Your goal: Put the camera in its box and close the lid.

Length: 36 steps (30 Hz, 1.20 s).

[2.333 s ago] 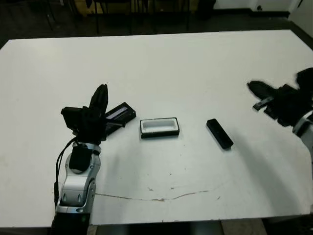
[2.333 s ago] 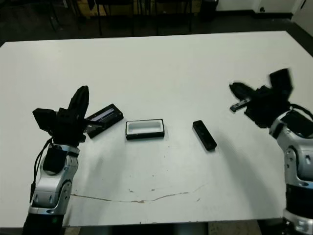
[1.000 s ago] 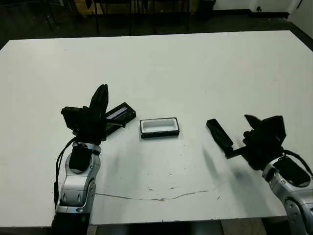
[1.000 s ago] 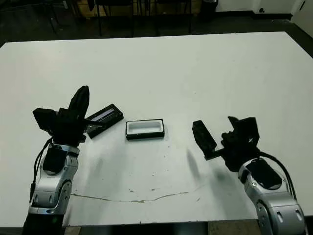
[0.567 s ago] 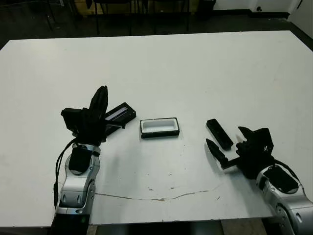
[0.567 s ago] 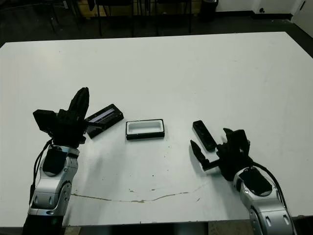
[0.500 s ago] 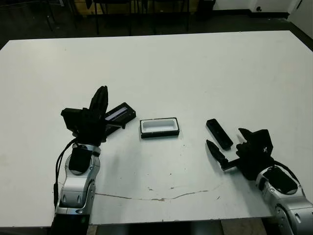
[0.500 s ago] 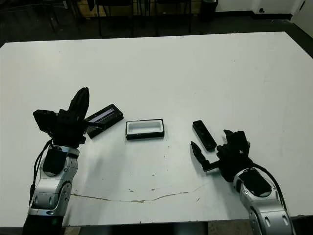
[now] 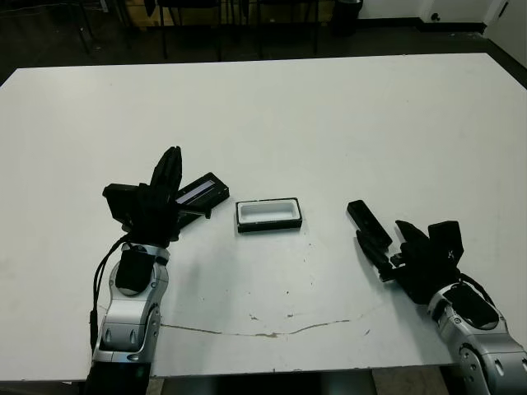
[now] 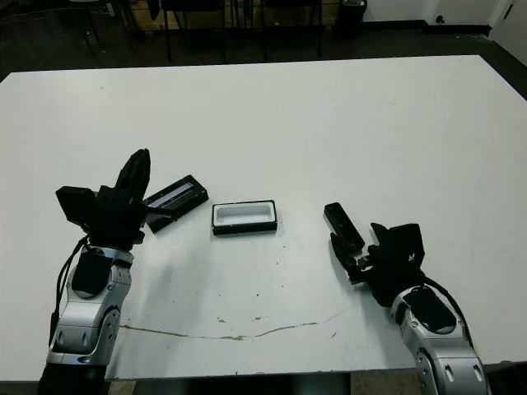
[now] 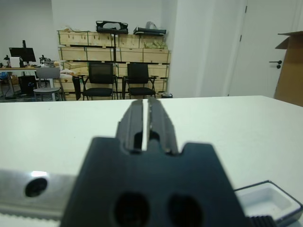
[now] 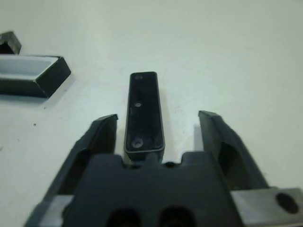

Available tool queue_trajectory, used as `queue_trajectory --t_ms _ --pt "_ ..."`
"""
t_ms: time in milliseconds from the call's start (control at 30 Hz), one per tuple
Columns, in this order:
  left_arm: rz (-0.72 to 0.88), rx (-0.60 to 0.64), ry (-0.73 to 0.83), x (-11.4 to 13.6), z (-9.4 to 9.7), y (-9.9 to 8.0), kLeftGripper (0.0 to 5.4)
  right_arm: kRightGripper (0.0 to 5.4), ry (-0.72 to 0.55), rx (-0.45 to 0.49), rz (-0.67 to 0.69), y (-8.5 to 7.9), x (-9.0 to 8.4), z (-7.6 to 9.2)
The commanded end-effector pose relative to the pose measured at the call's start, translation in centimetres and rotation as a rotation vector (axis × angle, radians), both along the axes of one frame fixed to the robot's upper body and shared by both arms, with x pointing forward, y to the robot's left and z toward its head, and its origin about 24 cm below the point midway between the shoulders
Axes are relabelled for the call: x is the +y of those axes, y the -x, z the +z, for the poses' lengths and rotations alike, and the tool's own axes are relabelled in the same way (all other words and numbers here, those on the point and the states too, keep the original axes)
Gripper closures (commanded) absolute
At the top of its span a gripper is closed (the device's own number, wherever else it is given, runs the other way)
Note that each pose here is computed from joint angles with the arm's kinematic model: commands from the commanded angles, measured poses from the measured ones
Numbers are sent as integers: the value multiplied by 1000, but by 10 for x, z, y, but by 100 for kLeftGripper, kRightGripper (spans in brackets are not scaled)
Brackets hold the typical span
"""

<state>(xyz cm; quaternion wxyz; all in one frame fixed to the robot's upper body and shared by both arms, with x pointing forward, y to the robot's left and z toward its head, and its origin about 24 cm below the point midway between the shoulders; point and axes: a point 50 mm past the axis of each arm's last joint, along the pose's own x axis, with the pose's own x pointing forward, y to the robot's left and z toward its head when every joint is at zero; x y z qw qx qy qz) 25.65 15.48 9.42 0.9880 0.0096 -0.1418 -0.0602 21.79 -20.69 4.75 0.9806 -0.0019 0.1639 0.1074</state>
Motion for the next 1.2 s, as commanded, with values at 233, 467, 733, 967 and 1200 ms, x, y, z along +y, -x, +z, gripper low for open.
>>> queue_trajectory --t_ms 233,467,733,967,1200 --pt "4 27 4 2 -5 1 540 388 -38 179 -52 5 -6 -7" --pt "9 22 -2 2 -3 1 540 483 6 237 -5 3 -11 3" --pt "8 20 0 2 -3 1 540 483 -34 143 -18 -5 -21 20" --pt "9 23 -3 2 -3 1 540 483 -46 -143 -18 -47 -33 74" --pt "15 22 -6 2 -3 3 540 483 -58 -328 258 -93 -18 119"
